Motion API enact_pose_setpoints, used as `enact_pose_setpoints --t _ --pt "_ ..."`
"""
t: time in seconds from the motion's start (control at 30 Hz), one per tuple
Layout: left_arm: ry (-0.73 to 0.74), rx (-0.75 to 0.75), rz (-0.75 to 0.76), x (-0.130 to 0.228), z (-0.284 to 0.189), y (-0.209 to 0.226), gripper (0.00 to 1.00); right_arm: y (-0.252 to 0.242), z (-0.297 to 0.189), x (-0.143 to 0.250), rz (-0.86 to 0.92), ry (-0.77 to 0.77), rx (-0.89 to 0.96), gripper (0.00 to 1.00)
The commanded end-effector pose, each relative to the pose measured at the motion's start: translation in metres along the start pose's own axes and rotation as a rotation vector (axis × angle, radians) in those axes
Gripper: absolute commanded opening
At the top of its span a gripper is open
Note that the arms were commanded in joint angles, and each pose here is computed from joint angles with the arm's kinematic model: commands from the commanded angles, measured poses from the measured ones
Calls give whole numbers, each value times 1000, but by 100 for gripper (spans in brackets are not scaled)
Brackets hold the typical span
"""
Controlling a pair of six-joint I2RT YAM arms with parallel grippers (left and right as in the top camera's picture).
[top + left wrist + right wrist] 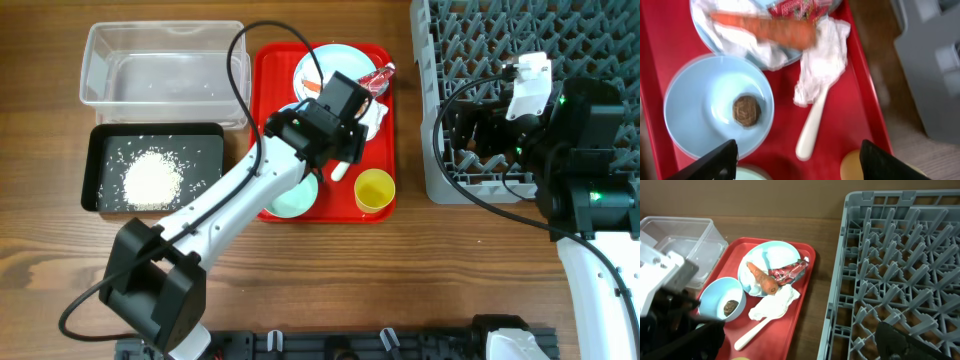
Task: Sort waste into correct bins and load items into the dishwasher rack
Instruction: 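Return the empty green bowl to the red tray with left gripper, then grasp the blue bowl with the brown scrap using the left gripper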
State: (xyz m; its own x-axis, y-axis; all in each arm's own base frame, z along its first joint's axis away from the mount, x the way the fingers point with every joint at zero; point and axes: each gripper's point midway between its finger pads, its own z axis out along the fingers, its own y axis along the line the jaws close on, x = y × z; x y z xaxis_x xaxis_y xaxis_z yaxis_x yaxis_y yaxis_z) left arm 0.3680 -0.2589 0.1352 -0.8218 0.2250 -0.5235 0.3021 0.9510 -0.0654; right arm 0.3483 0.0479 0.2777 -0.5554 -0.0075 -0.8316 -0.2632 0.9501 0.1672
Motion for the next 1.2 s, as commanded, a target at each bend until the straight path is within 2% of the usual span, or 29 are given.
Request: enact_pose_setpoints --t 0.0,0.23,0.4,0.47,0.57,0.8,1.03,1.1,1.17 --pt "-7 -21 57 -10 34 16 75 2 -3 -9 -8 -19 0 100" --pt "-3 -33 101 -9 79 24 72 2 -3 -9 -9 -20 0 100" --pt "32 -42 103 3 99 26 63 2 -3 -9 -8 -18 0 100" --pt "55 -47 100 10 108 28 54 2 -3 -9 -9 -19 0 100" --pt "49 -46 99 9 111 27 48 2 -3 -9 -9 -19 0 100" --pt "35 -43 96 7 117 26 22 2 -3 -9 -8 -18 0 100" --pt "73 -50 101 19 127 27 16 2 -3 -9 -10 -18 0 100" --pt "88 -54 99 23 130 28 4 2 -3 -8 -10 -16 0 100" --pt "85 -55 80 22 129 28 4 2 -3 -8 -9 -14 0 100"
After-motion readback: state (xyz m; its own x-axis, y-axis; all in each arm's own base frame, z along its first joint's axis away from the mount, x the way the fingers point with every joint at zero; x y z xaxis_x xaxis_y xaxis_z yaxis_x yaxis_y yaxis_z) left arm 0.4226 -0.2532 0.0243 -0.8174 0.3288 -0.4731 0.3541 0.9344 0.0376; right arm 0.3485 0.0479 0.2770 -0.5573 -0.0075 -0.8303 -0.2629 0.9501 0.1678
